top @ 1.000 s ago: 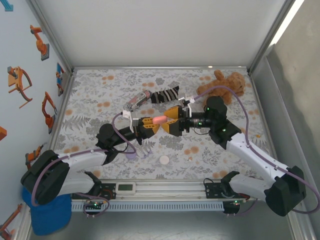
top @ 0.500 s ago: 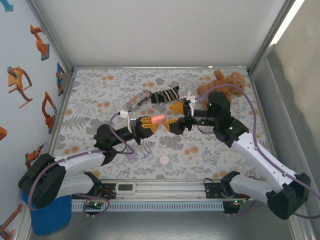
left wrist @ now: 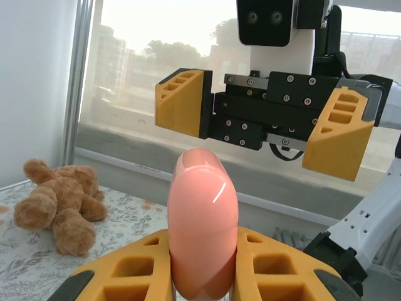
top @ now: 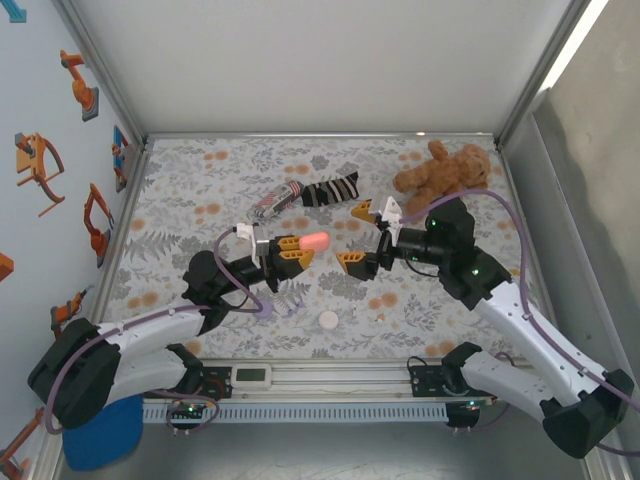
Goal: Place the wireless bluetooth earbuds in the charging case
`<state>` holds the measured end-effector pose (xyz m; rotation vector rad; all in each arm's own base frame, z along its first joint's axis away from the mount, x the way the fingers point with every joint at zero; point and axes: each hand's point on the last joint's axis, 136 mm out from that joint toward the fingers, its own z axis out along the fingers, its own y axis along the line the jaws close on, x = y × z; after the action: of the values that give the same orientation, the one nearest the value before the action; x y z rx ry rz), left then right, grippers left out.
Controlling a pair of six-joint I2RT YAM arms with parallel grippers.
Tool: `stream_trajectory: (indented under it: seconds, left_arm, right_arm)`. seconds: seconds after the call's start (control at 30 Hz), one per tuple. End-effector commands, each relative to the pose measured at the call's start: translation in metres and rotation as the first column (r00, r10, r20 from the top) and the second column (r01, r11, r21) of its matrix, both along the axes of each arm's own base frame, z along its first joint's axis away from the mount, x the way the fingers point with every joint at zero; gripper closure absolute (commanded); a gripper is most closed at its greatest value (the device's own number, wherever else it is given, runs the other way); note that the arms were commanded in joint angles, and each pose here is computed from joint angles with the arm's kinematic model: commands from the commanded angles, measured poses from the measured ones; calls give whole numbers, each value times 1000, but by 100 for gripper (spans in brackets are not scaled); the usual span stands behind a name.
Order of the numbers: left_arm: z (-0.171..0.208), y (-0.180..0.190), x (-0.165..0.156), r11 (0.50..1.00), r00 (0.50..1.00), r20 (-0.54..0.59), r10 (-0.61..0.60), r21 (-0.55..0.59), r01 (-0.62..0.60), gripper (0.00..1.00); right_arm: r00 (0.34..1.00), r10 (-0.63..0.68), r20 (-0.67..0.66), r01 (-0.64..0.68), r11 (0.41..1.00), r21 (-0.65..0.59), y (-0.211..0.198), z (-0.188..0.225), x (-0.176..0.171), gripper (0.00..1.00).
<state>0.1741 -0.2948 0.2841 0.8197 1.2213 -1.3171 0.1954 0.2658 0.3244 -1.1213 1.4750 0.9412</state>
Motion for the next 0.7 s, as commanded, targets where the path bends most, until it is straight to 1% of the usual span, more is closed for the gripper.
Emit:
stream_trajectory:
  seconds: [0.0, 0.13, 0.3, 0.4, 0.6, 0.67]
  left_arm:
    - [9, 4, -7, 1000, 999, 50, -10, -18, 11, 100]
    - [10, 6, -10, 1000, 998, 57, -9, -23, 10, 100]
    - [13, 8, -13, 1000, 998, 68, -14, -27, 16, 100]
    - [12, 8, -14, 1000, 998, 68, -16, -24, 17, 100]
    - [12, 7, -15, 1000, 997, 74, -20, -22, 22, 100]
    - [13, 7, -15, 999, 997, 75, -22, -23, 24, 100]
  right_arm:
    - [995, 94, 45, -94, 996, -3, 5, -3, -11, 0]
    - [984, 173, 47, -174, 985, 6, 11, -2, -18, 1]
    - [971, 239, 18, -239, 971, 15, 18, 1, -19, 6]
    - [971, 240, 16, -240, 971, 15, 22, 3, -15, 12]
    - [964, 264, 25, -265, 964, 40, 27, 7, -13, 14]
    - [960, 278, 17, -278, 959, 48, 30, 10, -13, 16]
